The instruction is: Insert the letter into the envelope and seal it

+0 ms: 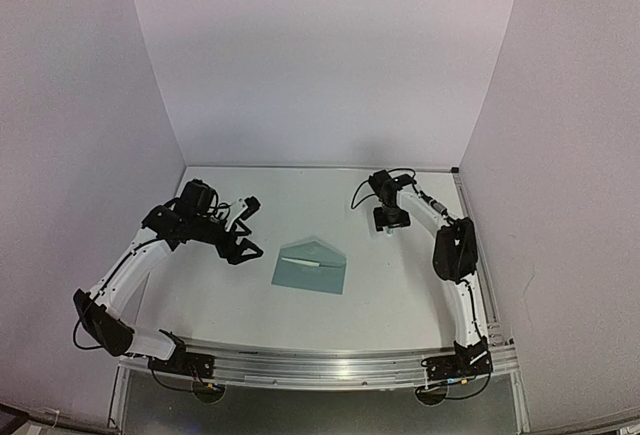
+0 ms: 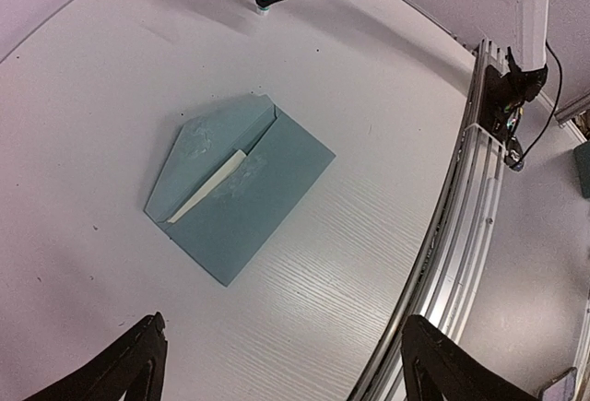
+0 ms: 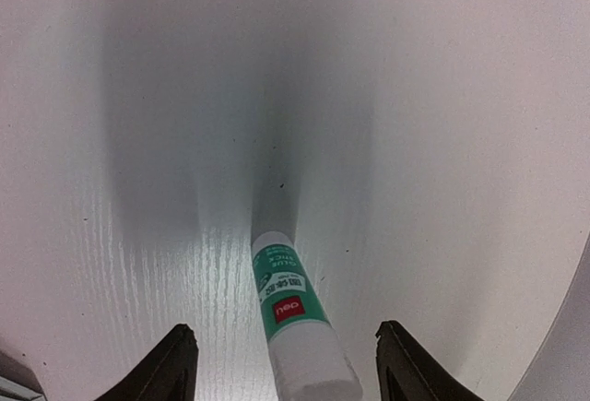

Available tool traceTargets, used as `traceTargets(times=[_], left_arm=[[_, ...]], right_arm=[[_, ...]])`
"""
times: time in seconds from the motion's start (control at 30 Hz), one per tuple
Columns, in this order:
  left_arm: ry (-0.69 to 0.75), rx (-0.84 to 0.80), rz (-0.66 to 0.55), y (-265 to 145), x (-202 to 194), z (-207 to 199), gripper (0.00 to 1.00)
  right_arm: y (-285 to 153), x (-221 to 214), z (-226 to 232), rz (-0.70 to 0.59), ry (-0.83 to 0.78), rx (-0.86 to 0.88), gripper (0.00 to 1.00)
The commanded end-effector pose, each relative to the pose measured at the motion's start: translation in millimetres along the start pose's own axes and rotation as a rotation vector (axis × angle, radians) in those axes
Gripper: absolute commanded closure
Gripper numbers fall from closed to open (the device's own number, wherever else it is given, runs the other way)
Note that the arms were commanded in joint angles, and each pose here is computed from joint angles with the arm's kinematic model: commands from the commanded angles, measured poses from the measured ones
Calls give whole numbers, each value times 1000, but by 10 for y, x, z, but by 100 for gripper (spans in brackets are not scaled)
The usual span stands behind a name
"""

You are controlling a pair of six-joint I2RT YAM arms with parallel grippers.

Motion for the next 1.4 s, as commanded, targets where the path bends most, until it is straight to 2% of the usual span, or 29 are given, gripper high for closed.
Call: traceTargets(times=[0.0, 0.07, 0.23, 0.57, 0.73, 0.83, 0.97, 1.07, 1.2, 1.37], left_arm=[[27, 13, -67, -44, 72, -8, 12], [29, 11, -71, -39, 82, -4, 12], [29, 9, -74, -31, 85, 0, 12], [41, 4, -86, -52, 112, -11, 12], [62, 6, -79, -65, 94, -24, 14], [90, 17, -81, -83, 64, -38, 15], [164, 33, -136, -136, 85, -72, 14], [217, 51, -188, -162, 162, -87, 8], [365, 122, -247, -118, 320, -214, 1], [555, 198, -304, -64, 433, -421, 0]], right_arm=[[-5, 82, -4, 6, 12, 28, 42], [29, 97, 16, 10, 7, 39, 48], [117, 105, 13, 23, 5, 32, 54], [108, 88, -45, 35, 5, 39, 99], [-310, 76, -22, 5, -18, 208, 100], [-831, 0, 49, -57, -93, 350, 100], [-1643, -242, 180, -148, -194, 654, 100], [-2096, -406, 376, -218, -226, 885, 100], [-2545, -633, 771, -295, -282, 1102, 100], [-2848, -759, 1137, -352, -321, 1214, 100]])
Point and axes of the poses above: each gripper's point midway between its finger pads, its own y axis out along the fingers, its own z axis along the line the jaws close on, x = y × z, the point moved 10 cm from there along -y, back along the fingers, and after that the axes turned 1 degree about y, right-handed, at the moved point
